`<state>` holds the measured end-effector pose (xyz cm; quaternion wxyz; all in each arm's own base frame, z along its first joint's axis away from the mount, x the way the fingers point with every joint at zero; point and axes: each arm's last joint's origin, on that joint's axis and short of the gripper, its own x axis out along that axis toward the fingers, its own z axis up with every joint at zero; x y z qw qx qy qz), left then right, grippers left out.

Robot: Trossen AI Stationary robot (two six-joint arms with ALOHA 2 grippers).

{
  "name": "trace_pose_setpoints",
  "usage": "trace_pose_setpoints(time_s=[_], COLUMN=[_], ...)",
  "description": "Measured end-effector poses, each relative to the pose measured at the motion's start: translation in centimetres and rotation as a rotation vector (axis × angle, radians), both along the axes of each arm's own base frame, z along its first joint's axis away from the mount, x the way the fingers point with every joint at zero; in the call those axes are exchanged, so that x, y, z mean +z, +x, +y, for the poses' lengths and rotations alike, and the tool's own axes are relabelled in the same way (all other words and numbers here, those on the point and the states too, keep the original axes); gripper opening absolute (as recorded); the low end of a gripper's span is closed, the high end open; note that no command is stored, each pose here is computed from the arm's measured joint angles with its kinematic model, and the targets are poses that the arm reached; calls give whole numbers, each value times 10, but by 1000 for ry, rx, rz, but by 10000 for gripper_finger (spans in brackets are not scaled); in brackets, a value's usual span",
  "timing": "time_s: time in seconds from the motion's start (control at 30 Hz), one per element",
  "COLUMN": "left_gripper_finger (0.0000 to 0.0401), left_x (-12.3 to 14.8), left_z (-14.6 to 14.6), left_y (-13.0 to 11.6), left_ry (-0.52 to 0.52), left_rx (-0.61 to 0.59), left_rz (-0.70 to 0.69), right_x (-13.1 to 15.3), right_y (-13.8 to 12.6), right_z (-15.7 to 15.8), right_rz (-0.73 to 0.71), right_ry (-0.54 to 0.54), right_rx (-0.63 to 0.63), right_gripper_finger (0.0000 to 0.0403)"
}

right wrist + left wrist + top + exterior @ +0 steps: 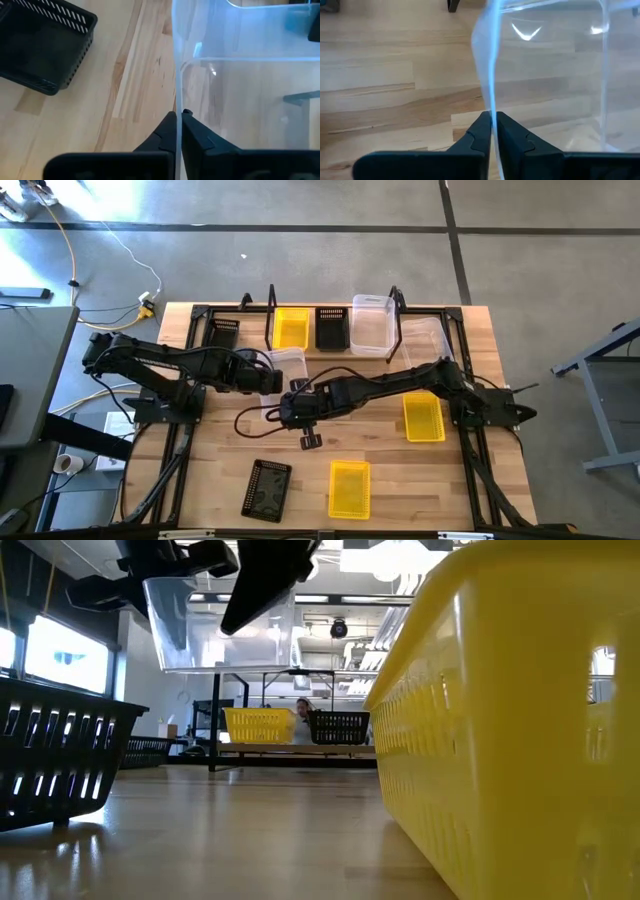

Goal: Stack baskets on shelf by color
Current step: Stack the bottom transparent bin on top of the transparent bin on the shelf

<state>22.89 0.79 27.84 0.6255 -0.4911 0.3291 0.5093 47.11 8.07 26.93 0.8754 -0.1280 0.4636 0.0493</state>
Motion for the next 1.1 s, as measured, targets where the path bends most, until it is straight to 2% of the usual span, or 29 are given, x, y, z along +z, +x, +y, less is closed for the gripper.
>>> trace_pose_setpoints(time_s=[0.27,0.57,0.8,1.1], left_gripper_finger=[92,166,185,186], left_x=[0,0,3,7], left_z=[-1,1,12,27], left_y=[0,0,-4,-10], left_ry=[-20,14,31,71], left_rx=[-51,-162,-226,-290], left_rz=[11,55,81,100], right_x=[-1,0,0,13], right_y=[-3,-8,-22,-39], right_z=[2,4,12,21], right_rz=[22,51,156,190], right_ry=[18,104,122,115], right_rx=[-56,-161,-240,-286], right_gripper_finger=[0,0,0,0])
